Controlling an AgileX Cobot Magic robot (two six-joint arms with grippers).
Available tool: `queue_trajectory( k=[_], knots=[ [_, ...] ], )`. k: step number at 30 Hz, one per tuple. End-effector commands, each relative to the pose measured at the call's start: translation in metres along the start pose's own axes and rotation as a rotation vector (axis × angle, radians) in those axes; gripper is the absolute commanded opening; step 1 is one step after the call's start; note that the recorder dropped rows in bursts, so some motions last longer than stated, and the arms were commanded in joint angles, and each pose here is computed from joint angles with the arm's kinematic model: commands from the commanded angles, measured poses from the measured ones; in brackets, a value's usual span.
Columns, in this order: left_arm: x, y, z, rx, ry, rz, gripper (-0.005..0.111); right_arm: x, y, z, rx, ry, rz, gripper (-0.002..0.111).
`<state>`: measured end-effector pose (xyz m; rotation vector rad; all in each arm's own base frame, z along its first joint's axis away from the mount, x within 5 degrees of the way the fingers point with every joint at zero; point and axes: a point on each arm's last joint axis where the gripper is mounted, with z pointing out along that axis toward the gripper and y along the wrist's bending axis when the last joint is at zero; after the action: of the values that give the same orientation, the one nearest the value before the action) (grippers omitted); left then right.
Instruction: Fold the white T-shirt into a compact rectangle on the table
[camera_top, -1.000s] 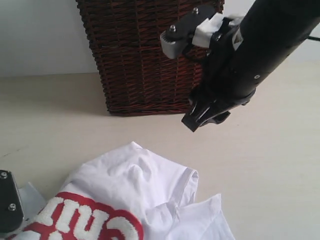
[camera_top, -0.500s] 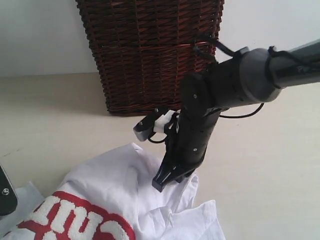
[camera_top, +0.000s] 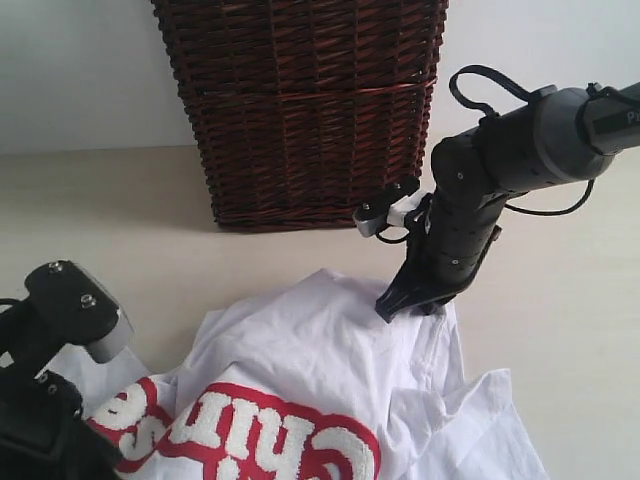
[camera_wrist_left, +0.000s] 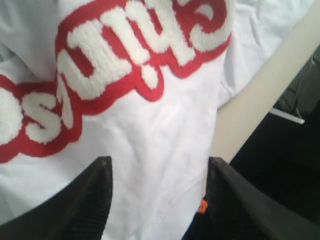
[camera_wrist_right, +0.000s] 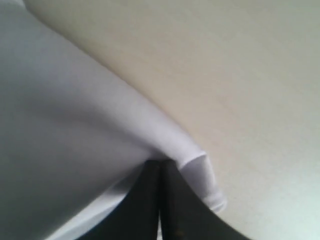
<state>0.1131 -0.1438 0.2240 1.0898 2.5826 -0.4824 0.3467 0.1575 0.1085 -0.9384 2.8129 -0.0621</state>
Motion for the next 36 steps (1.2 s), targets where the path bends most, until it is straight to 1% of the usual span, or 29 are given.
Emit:
queue_trajectory(
  k=[1,2,3,4,5,6,7,8,9,10,13,14,16,18,20,22,25,26,27,29,30,31,32,33,34,36],
  knots=[
    [0.001,0.006,0.013,-0.039,-0.022,-0.044,0.055,0.009,-0.006,0.012,0.010,0.064,-0.010,0.000],
    [0.006,0.022,0.025,-0.162,0.016,-0.136,0.055,0.009,-0.006,0.010,0.010,0.065,-0.010,0.000],
    [0.007,0.031,0.029,-0.226,0.025,-0.243,0.054,0.009,-0.006,0.009,0.011,0.064,-0.010,0.000],
    [0.008,0.042,0.034,-0.316,0.049,-0.300,0.051,0.009,-0.006,0.009,0.011,0.062,-0.010,0.000],
    [0.009,0.049,0.037,-0.368,0.064,-0.360,0.048,0.008,-0.007,0.006,0.012,0.058,-0.009,0.000],
    [0.012,0.058,0.044,-0.425,0.119,-0.385,0.037,0.008,-0.007,0.001,0.012,0.049,-0.004,0.000],
    [0.013,0.060,0.049,-0.431,0.147,-0.388,0.032,0.007,-0.007,-0.003,0.011,0.037,0.001,0.000],
    [0.016,0.062,0.059,-0.438,0.196,-0.393,0.024,0.004,-0.007,-0.016,0.008,-0.005,0.015,0.000],
    [0.016,0.063,0.064,-0.440,0.215,-0.390,0.020,0.002,-0.008,-0.025,0.012,-0.035,0.020,0.000],
    [0.017,0.066,0.075,-0.438,0.231,-0.377,0.013,-0.001,-0.009,-0.043,0.014,-0.096,0.034,0.000],
    [0.016,0.081,0.089,-0.442,0.225,-0.410,0.001,-0.003,-0.009,-0.075,0.003,-0.188,0.047,0.000],
    [0.017,0.088,0.093,-0.445,0.226,-0.434,0.000,-0.003,-0.008,-0.087,-0.004,-0.222,0.052,0.000],
    [0.020,0.101,0.095,-0.451,0.228,-0.496,0.000,-0.003,-0.007,-0.109,-0.022,-0.285,0.062,0.000],
    [0.024,0.109,0.091,-0.454,0.218,-0.547,0.000,-0.002,-0.004,-0.128,-0.048,-0.347,0.068,0.000],
    [0.023,0.108,0.087,-0.444,0.174,-0.559,0.000,-0.001,-0.002,-0.141,-0.072,-0.397,0.067,0.000],
    [0.018,0.107,0.079,-0.435,0.111,-0.553,0.004,-0.001,0.001,-0.150,-0.096,-0.437,0.064,0.000],
    [0.008,0.106,0.061,-0.428,-0.016,-0.537,0.019,-0.001,0.005,-0.157,-0.137,-0.459,0.051,0.000],
    [0.006,0.108,0.055,-0.428,-0.060,-0.548,0.027,0.000,0.006,-0.157,-0.152,-0.458,0.052,0.000],
    [0.003,0.111,0.050,-0.431,-0.095,-0.561,0.033,0.000,0.007,-0.158,-0.164,-0.455,0.048,0.000],
    [0.007,0.118,0.041,-0.451,-0.101,-0.627,0.047,0.001,0.008,-0.157,-0.176,-0.443,0.045,0.000],
    [0.011,0.120,0.040,-0.461,-0.075,-0.658,0.050,0.001,0.009,-0.157,-0.179,-0.436,0.043,0.000],
    [0.014,0.122,0.039,-0.472,-0.045,-0.682,0.051,0.002,0.009,-0.157,-0.180,-0.434,0.043,0.000],
    [0.019,0.122,0.042,-0.477,-0.002,-0.693,0.050,0.002,0.009,-0.157,-0.180,-0.434,0.043,0.000],
    [0.020,0.123,0.045,-0.472,0.000,-0.691,0.047,0.002,0.009,-0.157,-0.181,-0.432,0.043,0.000],
    [0.018,0.124,0.049,-0.463,-0.014,-0.686,0.043,0.002,0.009,-0.157,-0.183,-0.428,0.042,0.000],
    [0.017,0.127,0.061,-0.449,0.000,-0.672,0.029,0.004,0.010,-0.157,-0.191,-0.411,0.038,0.000]
  ],
)
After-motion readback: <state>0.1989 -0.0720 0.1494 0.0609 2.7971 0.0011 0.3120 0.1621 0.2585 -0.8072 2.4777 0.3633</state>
